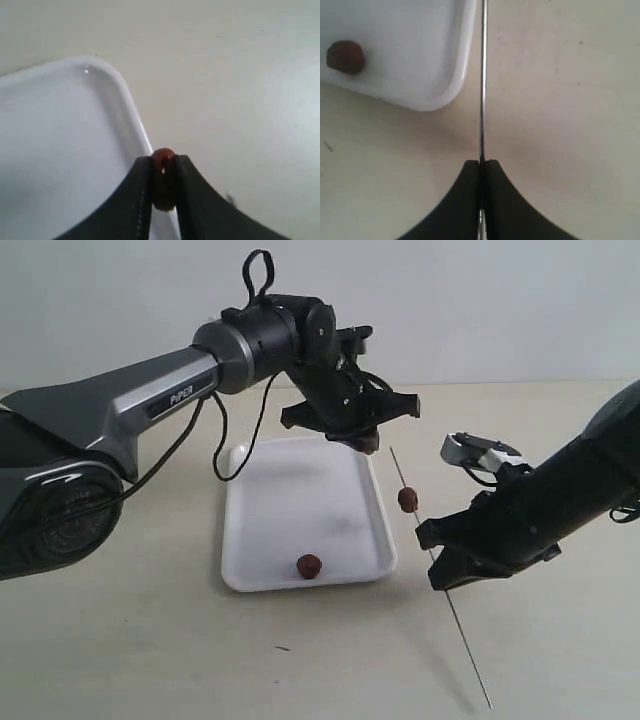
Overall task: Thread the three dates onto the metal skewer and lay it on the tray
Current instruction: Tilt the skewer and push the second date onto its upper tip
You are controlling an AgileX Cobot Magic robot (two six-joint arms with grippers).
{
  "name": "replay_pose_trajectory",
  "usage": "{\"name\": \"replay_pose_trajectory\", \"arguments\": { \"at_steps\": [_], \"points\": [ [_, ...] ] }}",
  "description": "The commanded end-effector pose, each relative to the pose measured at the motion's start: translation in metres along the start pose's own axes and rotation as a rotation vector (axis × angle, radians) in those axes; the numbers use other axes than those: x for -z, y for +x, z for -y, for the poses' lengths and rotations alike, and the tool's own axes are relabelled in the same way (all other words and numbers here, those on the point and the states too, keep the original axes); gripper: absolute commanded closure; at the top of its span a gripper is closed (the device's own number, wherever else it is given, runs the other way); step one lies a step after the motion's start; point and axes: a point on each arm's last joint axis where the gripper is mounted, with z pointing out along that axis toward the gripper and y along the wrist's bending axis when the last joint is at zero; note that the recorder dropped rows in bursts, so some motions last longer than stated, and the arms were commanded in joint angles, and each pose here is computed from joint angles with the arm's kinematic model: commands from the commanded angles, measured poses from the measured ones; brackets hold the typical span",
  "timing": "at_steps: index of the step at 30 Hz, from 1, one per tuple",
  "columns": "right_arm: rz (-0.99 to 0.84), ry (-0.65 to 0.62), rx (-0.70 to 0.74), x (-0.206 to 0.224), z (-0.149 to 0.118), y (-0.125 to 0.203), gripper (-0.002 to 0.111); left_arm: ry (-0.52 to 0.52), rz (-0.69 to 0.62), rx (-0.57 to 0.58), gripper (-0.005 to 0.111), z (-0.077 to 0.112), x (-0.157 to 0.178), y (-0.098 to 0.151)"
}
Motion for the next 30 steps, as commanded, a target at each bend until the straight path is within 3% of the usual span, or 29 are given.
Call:
{"name": "replay_pose_trajectory", "arguments": {
  "at_steps": [1, 9, 17, 30],
  "points": [
    [-0.013, -0.130, 0.052, 0.003, -0.012, 0.003, 0.108, 0.125, -0.033, 0.042, 0.093, -0.011, 0.020, -0.012],
    [0.000, -0.159, 0.068, 0.003, -0.014, 0.002, 0.108, 0.158, -0.077, 0.077, 0.093, -0.043, 0.029, -0.020],
    [0.023, -0.150, 0.077, 0.003, -0.013, 0.000, 0.108, 0.428, -0.103, 0.088, 0.093, -0.043, 0.043, -0.026],
    [0.061, -0.113, 0.073, 0.002, -0.010, -0.003, 0.108, 0.492, -0.147, 0.083, 0.093, -0.066, 0.054, -0.029]
  ]
}}
